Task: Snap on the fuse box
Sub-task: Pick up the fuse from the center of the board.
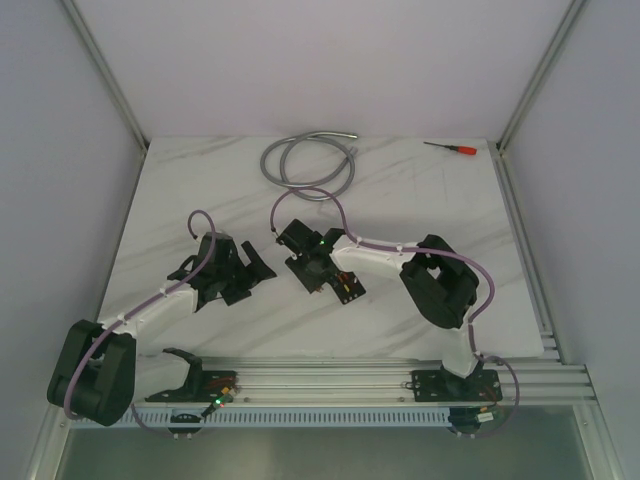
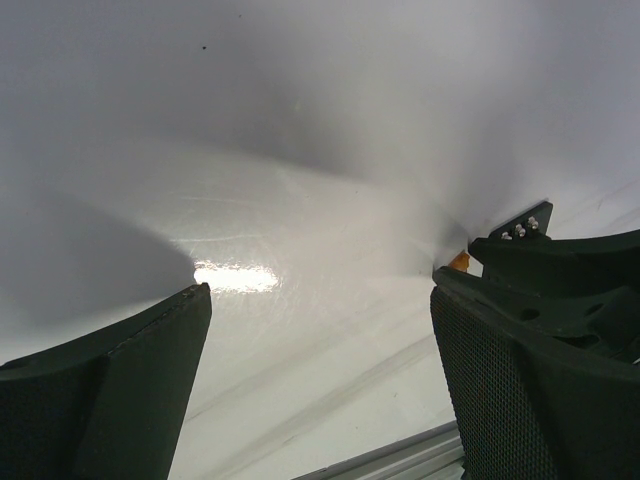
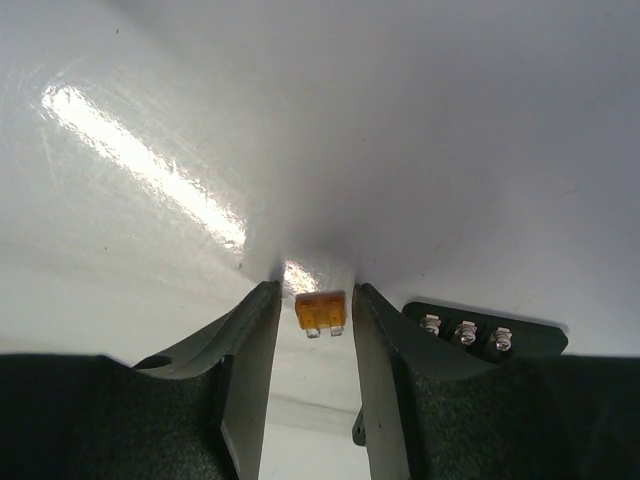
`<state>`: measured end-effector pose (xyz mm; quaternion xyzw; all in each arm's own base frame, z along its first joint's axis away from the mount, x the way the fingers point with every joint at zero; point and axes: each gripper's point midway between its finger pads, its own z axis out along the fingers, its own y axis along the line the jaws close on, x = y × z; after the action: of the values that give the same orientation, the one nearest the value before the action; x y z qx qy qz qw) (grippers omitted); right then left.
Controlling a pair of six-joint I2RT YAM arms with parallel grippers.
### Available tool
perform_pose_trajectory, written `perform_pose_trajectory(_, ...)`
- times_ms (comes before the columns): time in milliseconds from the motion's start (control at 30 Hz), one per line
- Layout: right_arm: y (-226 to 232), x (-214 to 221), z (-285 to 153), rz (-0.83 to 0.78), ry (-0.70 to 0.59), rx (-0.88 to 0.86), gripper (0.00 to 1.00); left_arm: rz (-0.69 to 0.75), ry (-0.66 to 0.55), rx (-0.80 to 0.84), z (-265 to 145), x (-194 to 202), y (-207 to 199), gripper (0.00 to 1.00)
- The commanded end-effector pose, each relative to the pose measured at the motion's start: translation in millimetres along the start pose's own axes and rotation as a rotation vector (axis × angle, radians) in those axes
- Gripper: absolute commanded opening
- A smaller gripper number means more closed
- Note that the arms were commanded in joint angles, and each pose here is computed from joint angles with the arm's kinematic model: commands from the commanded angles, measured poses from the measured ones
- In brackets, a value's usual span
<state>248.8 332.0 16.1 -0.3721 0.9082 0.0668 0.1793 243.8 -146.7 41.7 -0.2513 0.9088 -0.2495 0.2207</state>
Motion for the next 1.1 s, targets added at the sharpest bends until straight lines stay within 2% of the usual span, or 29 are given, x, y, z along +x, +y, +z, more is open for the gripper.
perform_pose_trajectory(0, -5.6, 48.8, 4.0, -0.037, 0.187, 0.002, 0.41, 0.0, -0.007, 0.024, -1.6, -1.9, -3.5, 0.99)
perform_pose_trajectory(267, -6.2, 51.6, 5.5, -0.044, 0.202, 0.005, 0.4, 0.0, -0.007, 0.025, -1.7, -1.9, -3.6, 0.99)
perform_pose_trajectory(433, -8.7, 52.0, 12.2, -0.043, 0.202, 0.019, 0.33, 0.002, -0.011, 0.031, -2.7, -2.8, -5.2, 0.99)
perform_pose_trajectory(667, -5.2, 36.1, 14.0, -0.025, 0.14, 0.007, 0.24, 0.017, -0.021, 0.054, -6.1, -4.5, -9.6, 0.96)
perform_pose_trajectory(867, -5.2, 11.2, -3.3, 0.065, 0.024, -0.024, 0.19, 0.061, -0.051, 0.131, -12.4, -7.7, -25.8, 0.89)
perform_pose_trajectory(1067, -10.9, -26.9, -43.1, 0.245, -0.182, -0.077, 0.2, 0.144, -0.155, 0.257, -26.7, -12.9, -59.7, 0.81)
